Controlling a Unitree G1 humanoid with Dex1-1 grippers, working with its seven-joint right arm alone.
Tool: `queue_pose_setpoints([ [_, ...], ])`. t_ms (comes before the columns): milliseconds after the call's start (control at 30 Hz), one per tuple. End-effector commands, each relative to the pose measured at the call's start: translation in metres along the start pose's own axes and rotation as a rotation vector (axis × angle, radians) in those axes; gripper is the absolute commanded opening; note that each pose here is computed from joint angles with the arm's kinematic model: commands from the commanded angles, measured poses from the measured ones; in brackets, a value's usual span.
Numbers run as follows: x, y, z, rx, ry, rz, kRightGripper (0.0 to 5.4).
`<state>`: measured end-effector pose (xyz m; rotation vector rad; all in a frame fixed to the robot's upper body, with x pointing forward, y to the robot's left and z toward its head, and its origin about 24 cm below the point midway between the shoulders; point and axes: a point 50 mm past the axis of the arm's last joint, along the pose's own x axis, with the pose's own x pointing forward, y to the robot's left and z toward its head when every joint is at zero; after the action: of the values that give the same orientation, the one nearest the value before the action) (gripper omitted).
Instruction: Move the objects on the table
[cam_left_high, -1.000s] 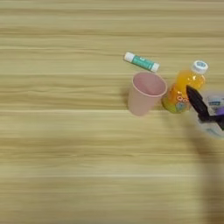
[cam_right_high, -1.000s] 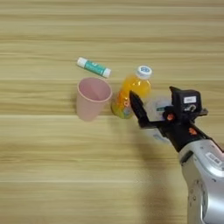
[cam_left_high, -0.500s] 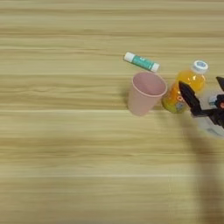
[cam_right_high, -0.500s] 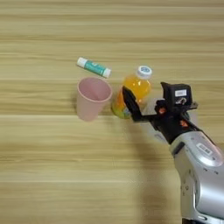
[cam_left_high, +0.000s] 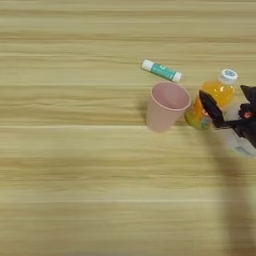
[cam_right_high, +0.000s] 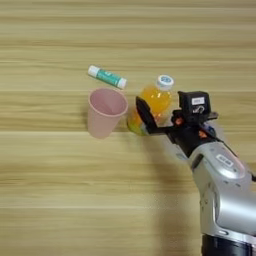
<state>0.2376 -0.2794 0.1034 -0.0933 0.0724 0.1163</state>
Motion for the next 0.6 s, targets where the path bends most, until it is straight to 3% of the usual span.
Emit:
queue_pose_setpoints([
  [33,0.009,-0.006,0.031,-0.087,-0.120,-0.006,5.36],
  [600,0.022,-0.011,0.029,-0.072,-0.118,-0.005,5.36],
])
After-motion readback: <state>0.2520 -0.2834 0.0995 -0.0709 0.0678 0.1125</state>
